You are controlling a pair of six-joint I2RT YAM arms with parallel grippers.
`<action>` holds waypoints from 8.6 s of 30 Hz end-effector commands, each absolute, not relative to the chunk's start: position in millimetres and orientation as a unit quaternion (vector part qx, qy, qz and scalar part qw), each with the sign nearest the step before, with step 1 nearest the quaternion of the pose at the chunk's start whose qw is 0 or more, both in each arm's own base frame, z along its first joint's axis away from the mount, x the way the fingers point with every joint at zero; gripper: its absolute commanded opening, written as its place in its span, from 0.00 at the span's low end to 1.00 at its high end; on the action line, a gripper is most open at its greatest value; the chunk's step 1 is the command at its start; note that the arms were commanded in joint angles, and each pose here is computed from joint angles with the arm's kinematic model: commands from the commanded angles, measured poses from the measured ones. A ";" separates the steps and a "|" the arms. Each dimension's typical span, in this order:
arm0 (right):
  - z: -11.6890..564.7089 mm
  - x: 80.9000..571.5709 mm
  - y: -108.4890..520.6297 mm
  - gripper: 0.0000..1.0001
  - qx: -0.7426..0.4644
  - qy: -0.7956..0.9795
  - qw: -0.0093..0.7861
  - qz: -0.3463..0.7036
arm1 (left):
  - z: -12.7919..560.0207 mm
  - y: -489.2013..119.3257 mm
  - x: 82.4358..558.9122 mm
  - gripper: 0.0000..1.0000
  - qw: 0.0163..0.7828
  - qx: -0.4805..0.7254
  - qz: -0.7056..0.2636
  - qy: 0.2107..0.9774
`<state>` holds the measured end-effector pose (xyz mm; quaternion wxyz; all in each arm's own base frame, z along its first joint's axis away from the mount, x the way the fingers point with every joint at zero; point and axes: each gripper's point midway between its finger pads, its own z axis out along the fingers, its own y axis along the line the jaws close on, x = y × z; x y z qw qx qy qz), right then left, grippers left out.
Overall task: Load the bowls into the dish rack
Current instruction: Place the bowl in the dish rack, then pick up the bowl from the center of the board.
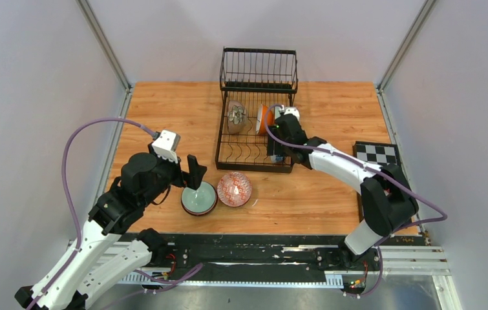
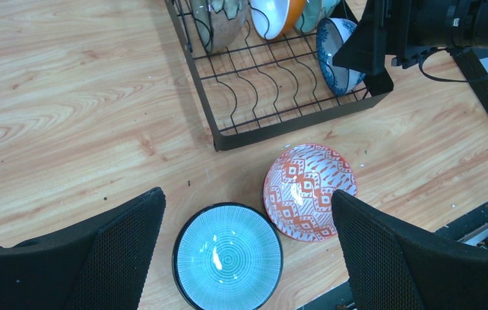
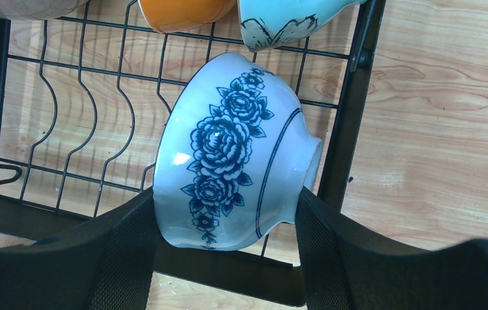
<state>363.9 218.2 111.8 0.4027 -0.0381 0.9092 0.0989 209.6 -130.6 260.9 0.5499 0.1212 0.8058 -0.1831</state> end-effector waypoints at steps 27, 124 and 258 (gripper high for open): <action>177.7 319.9 205.0 0.87 -0.050 0.884 0.433 0.168 | 241.3 -146.4 207.5 1.00 0.501 0.128 -0.207 0.830; 200.8 195.1 313.2 0.03 -0.256 0.856 0.417 0.165 | 156.1 -221.1 193.6 0.39 0.356 0.125 -0.261 0.889; 338.3 143.5 296.2 0.02 -0.130 0.675 0.519 0.509 | 264.7 -244.7 196.9 0.73 0.474 0.093 -0.512 0.711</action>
